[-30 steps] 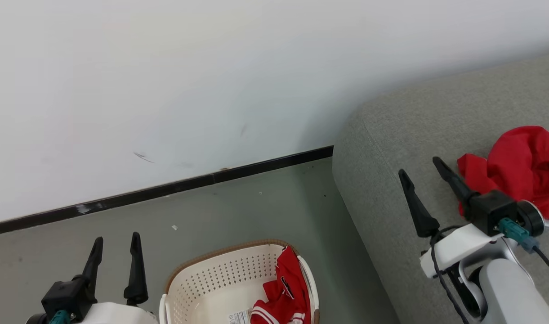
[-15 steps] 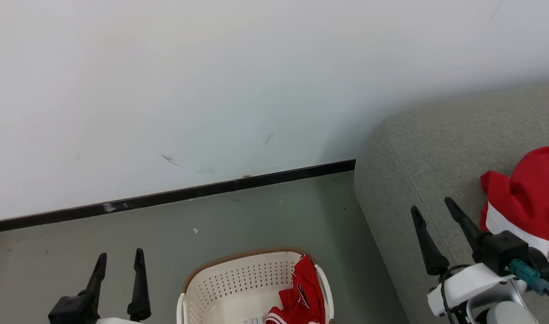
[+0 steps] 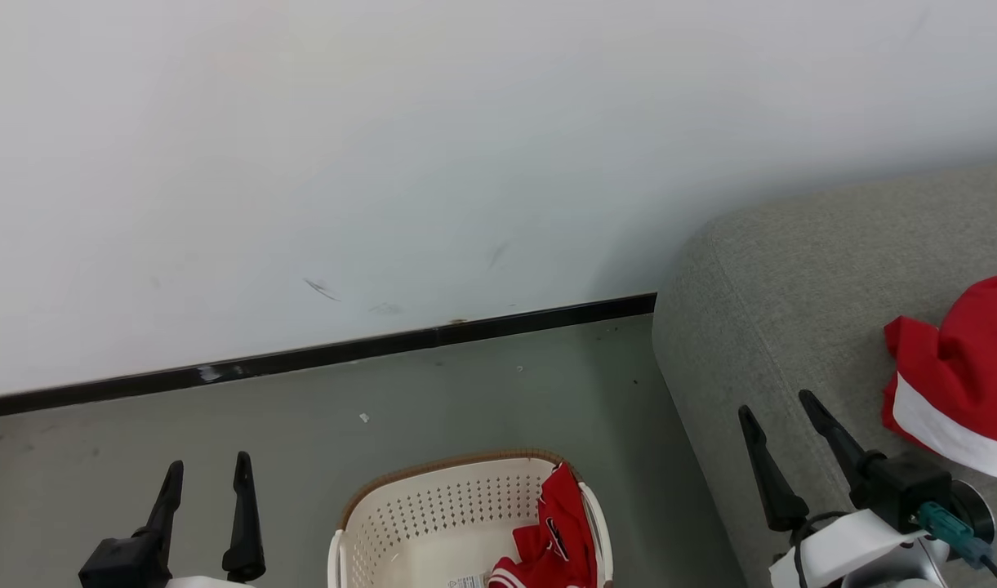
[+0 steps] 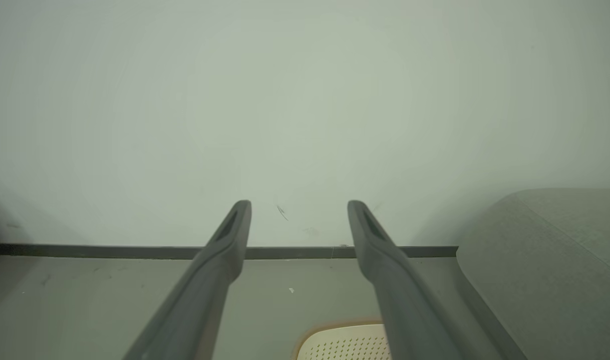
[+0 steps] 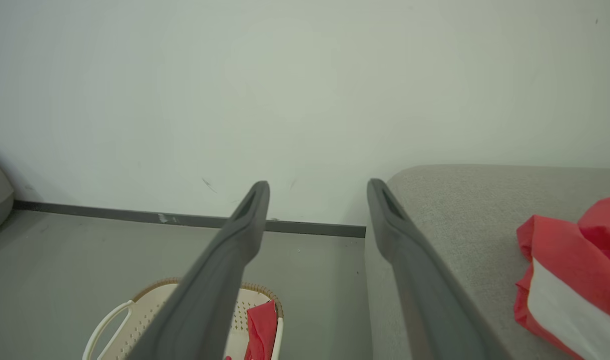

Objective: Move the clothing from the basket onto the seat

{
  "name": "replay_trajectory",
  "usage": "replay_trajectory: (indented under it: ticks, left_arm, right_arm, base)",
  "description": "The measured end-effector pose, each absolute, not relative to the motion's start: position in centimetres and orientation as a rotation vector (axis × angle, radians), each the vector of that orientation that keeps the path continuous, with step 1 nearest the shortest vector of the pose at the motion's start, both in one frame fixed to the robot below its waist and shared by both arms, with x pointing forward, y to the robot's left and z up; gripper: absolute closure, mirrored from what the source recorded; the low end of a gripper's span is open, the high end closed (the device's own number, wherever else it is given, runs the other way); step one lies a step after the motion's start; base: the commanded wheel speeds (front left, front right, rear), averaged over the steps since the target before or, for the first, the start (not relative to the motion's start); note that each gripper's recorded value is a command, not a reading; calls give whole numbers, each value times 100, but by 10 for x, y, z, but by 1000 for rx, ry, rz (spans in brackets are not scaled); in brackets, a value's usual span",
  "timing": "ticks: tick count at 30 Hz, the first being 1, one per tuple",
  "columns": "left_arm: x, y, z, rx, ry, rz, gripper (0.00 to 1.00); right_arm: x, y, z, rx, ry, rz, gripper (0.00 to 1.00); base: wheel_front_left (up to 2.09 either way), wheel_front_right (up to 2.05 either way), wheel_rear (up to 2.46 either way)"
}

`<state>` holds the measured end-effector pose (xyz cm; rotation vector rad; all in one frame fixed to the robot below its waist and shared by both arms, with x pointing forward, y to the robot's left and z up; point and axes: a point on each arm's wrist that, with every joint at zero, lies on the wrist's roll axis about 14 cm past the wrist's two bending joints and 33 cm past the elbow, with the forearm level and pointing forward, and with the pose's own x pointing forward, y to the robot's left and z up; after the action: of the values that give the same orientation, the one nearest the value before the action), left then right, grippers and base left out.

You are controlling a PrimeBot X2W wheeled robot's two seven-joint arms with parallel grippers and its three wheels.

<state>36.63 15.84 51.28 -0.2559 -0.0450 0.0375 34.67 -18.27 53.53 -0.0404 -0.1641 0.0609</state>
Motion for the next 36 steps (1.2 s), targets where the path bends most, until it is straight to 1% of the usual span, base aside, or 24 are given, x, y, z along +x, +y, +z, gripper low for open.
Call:
replay_trajectory:
  ticks: [27,31,33,36]
  left_arm:
    - [367,165,505,-213,-29,46,0]
    - [369,165,503,-194,-24,37,0]
    - [370,165,503,-193,-22,35,0]
    - [377,159,504,-185,-17,3,0]
  right_arm:
    - [344,-170,529,-10,-147,90,0]
    - [346,-168,532,-7,-156,96,0]
    - [348,-167,533,27,-161,97,0]
    - [350,-167,533,35,-160,98,0]
  base:
    - [0,0,0]
    - [0,0,0]
    - [0,0,0]
    - [0,0,0]
